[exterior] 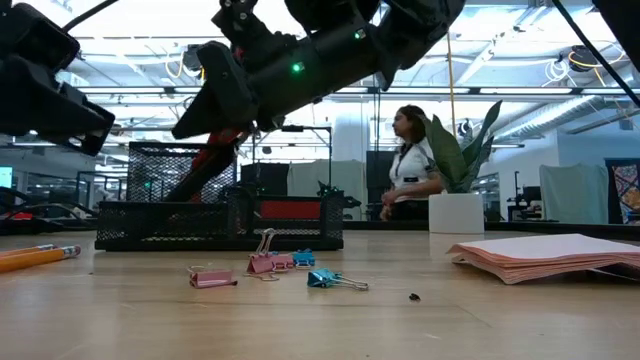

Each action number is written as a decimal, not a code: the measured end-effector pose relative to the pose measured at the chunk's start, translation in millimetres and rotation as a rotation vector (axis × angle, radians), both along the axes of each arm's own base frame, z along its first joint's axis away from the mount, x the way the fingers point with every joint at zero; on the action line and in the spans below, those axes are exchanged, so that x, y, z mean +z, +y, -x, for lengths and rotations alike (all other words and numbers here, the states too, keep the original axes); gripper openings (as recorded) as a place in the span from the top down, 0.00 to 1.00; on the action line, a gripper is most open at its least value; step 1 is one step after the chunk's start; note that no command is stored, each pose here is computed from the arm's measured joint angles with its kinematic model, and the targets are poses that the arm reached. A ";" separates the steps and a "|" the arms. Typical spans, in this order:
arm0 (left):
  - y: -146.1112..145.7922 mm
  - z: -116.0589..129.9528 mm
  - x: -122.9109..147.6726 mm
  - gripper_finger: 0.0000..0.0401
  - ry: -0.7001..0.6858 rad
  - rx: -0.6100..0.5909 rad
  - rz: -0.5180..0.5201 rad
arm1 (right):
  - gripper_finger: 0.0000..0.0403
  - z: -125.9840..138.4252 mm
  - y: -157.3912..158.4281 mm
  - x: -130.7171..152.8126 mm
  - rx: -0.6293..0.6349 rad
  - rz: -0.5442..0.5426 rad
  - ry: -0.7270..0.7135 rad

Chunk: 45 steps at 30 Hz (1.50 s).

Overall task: Pick and place office supplies into organizer
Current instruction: Adjust the desk organizer, then put the blue binder clip into the desk organizer

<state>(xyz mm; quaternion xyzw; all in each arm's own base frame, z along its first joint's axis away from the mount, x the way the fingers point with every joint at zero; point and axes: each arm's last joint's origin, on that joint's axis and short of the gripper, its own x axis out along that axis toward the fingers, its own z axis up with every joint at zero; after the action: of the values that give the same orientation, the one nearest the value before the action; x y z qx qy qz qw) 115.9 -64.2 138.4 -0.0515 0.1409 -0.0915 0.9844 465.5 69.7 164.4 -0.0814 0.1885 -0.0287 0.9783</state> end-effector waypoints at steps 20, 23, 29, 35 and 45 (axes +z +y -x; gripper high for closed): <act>-0.2 -11.5 -15.1 0.92 0.059 0.140 -0.092 | 1.00 29.8 53.9 19.8 -0.001 0.105 0.131; 2.6 -12.7 -15.5 0.92 0.060 0.178 -0.092 | 1.00 31.6 57.7 18.2 -0.001 0.086 0.144; 6.2 -14.2 -15.7 0.92 0.063 0.209 -0.092 | 1.00 34.1 60.2 15.7 -0.009 0.064 0.170; 10.7 -16.0 -15.9 0.92 0.065 0.248 -0.096 | 1.00 35.4 59.9 13.7 -0.017 0.056 0.192; 9.5 -18.0 -14.0 0.92 0.056 0.106 -0.119 | 1.00 35.9 62.1 13.9 -0.001 0.077 0.192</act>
<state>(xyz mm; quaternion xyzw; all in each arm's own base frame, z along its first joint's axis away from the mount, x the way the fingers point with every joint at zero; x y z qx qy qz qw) 133.9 -54.7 124.3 -0.0030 0.1705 -0.0292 0.9849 429.6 131.8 178.3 -0.1213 0.2802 -0.0285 0.9518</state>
